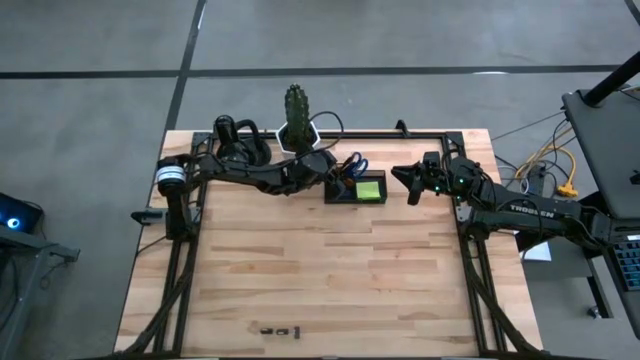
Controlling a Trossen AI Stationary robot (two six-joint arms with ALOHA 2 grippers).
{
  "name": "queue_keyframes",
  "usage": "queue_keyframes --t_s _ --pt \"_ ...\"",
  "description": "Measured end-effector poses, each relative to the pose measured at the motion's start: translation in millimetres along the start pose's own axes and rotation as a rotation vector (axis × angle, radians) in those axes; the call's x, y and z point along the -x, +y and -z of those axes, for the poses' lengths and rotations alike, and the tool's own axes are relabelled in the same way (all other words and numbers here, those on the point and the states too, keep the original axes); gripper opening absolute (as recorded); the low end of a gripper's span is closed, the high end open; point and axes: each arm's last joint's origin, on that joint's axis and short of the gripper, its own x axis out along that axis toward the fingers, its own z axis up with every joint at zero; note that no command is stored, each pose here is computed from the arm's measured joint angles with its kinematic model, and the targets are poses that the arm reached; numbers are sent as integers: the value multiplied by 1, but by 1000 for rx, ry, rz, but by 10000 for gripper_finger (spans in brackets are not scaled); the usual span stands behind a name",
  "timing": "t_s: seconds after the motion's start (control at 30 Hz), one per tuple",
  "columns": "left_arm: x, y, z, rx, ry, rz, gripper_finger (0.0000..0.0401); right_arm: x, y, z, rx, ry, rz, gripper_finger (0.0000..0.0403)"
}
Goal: Pick and place office supplies into organizer
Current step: Put the left binder clip into the bottom section of the desk organizer
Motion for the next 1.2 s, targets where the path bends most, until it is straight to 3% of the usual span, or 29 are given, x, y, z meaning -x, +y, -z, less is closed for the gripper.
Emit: queue_keyframes --t_s 0.2,0.53,0.87,1.07,1.2 --pt "5 1 -5 7 -14 3 117 0 0 0 0 0 0 57" --pt "47 -3 -50 57 -153 106 118 0 0 0 0 1 0 57" --pt "115 -18 -82 94 -235 439 118 0 0 0 -3 4 -2 57" --pt "149 -29 -88 213 -200 625 118 0 0 1 -3 9 0 57" --pt "165 -42 -84 296 -107 775 118 0 0 1 -4 13 2 57"
